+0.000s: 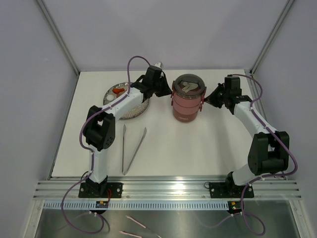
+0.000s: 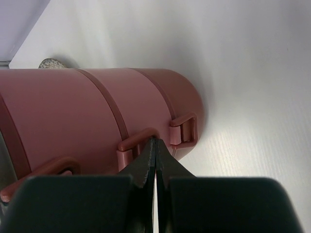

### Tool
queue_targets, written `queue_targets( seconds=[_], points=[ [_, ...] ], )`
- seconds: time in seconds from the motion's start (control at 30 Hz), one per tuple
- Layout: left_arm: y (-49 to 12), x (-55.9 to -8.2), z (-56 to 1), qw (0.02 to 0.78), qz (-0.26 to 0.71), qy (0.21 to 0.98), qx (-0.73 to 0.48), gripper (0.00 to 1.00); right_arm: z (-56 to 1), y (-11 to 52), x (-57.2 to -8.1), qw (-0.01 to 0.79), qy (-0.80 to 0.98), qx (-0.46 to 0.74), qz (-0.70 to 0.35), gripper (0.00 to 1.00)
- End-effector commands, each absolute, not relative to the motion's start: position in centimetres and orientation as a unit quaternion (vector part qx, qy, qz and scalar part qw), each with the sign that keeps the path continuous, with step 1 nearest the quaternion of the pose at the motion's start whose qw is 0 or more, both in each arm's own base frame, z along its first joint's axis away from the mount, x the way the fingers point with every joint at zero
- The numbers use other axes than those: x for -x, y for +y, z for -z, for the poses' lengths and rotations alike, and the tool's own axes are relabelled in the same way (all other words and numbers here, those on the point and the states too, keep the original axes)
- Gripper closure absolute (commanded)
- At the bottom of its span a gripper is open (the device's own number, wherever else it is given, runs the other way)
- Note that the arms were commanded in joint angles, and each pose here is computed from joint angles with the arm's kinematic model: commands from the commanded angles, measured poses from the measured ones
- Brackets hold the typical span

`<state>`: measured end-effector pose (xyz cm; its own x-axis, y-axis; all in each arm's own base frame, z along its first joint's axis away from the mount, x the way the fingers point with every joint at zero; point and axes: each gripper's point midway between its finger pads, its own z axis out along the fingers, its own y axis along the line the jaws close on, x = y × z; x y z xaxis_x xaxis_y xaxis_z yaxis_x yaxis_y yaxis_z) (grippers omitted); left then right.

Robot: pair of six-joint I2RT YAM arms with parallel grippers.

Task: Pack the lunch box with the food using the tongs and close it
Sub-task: Close the fastener on the packing box.

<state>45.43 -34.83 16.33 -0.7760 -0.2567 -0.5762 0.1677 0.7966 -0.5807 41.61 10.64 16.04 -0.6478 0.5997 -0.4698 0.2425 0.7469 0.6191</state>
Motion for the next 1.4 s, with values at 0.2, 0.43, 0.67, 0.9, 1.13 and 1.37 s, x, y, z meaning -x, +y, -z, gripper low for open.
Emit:
queue_targets(
  seconds=[0.2,0.43,0.67,0.9,1.13,1.37],
  points=[
    [-44.2,-34.9,-17.0,0.217,0.458,0.859,-0.071,1.00,-17.1,19.4,-38.8,0.268,0.865,-0.167,-0.390,1.00],
    [-43.7,-34.3,-16.3,0.198,0.485,0.849,-0.068,1.00,-16.9,20.2,-38.8,0.258,0.858,-0.161,-0.413,1.00],
    [-43.6,-34.1,-15.7,0.189,0.498,0.844,-0.066,1.00,-16.7,20.8,-38.9,0.253,0.842,-0.160,-0.450,1.00],
    [-43.9,-34.0,-15.5,0.179,0.514,0.837,-0.065,1.00,-16.8,21.0,-38.8,0.246,0.829,-0.164,-0.474,1.00],
    [-42.3,-35.8,-16.8,0.209,0.482,0.848,-0.071,1.00,-18.4,17.8,-39.0,0.299,0.860,-0.161,-0.382,1.00],
    [-39.6,-37.5,-17.9,0.228,0.473,0.849,-0.061,1.00,-21.8,12.9,-39.3,0.352,0.842,-0.193,-0.359,1.00]
  ],
)
